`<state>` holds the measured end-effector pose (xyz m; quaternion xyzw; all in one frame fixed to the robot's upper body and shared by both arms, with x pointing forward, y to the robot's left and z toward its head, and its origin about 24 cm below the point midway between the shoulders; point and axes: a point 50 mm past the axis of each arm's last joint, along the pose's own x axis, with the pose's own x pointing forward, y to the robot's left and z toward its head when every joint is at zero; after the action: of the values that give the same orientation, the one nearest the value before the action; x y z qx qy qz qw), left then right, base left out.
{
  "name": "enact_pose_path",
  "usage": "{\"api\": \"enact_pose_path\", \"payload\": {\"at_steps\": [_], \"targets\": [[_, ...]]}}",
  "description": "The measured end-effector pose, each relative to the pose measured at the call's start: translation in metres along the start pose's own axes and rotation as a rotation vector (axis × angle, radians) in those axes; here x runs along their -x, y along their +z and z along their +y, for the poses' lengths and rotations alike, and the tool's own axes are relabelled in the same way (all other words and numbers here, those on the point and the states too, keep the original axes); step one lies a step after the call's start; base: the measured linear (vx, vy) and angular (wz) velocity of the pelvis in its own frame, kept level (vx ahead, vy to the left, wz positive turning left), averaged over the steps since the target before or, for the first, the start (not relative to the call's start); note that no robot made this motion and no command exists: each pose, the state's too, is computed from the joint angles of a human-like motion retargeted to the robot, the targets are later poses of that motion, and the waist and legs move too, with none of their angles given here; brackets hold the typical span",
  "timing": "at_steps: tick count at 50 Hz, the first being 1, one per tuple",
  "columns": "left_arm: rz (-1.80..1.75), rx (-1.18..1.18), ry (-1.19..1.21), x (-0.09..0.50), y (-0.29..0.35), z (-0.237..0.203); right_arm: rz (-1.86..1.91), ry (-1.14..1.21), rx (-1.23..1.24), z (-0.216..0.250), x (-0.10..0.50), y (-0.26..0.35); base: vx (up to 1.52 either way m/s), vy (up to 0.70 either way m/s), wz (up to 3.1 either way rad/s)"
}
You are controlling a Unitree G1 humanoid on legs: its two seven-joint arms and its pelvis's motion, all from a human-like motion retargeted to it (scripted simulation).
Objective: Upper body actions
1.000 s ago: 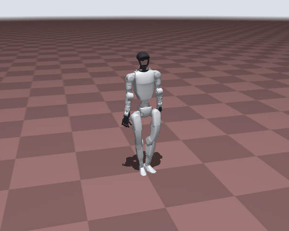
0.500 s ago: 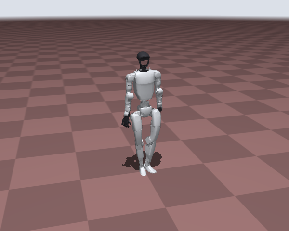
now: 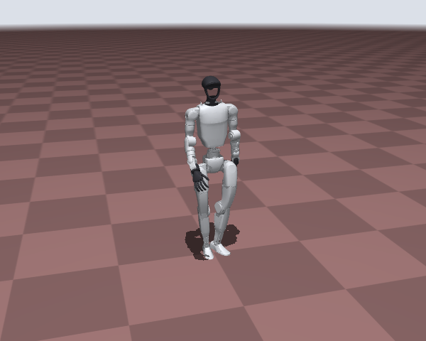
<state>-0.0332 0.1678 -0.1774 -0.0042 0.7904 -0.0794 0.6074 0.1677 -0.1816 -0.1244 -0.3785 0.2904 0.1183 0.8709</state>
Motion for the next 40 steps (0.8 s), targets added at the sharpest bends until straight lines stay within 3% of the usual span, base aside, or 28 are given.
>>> {"api": "enact_pose_path", "payload": {"at_steps": [4,10,15,17,23,27,34,40], "targets": [[0.001,0.004,0.002,0.000,-0.001,0.000,-0.456,-0.261,-0.133,-0.081,-0.006,0.094,-0.01,-0.03,-0.24],[0.013,-0.012,0.021,0.000,-0.004,0.003,-1.107,-0.800,-0.211,-0.212,0.077,0.208,0.00,-0.03,-0.19],[0.023,-0.015,0.025,0.000,-0.006,0.004,-1.460,-1.317,-0.248,-0.272,0.155,0.252,0.00,0.00,0.00],[0.026,-0.012,0.026,0.000,-0.008,0.004,-1.486,-1.385,-0.272,-0.285,0.167,0.267,0.00,0.00,0.00],[0.026,0.006,0.026,0.000,-0.009,0.006,-1.410,-1.101,-0.172,-0.313,0.170,0.310,0.01,-0.01,0.06],[0.032,0.010,0.028,0.000,-0.010,0.007,-1.472,-1.060,-0.150,-0.312,0.182,0.308,0.03,-0.02,0.19],[0.030,0.006,0.027,0.000,-0.007,0.005,-1.690,-1.191,-0.219,-0.279,0.202,0.264,-0.01,0.01,-0.07],[0.013,-0.020,0.025,0.001,-0.001,0.004,-1.449,-0.911,-0.105,-0.235,0.159,0.223,-0.01,0.02,-0.18]]}}
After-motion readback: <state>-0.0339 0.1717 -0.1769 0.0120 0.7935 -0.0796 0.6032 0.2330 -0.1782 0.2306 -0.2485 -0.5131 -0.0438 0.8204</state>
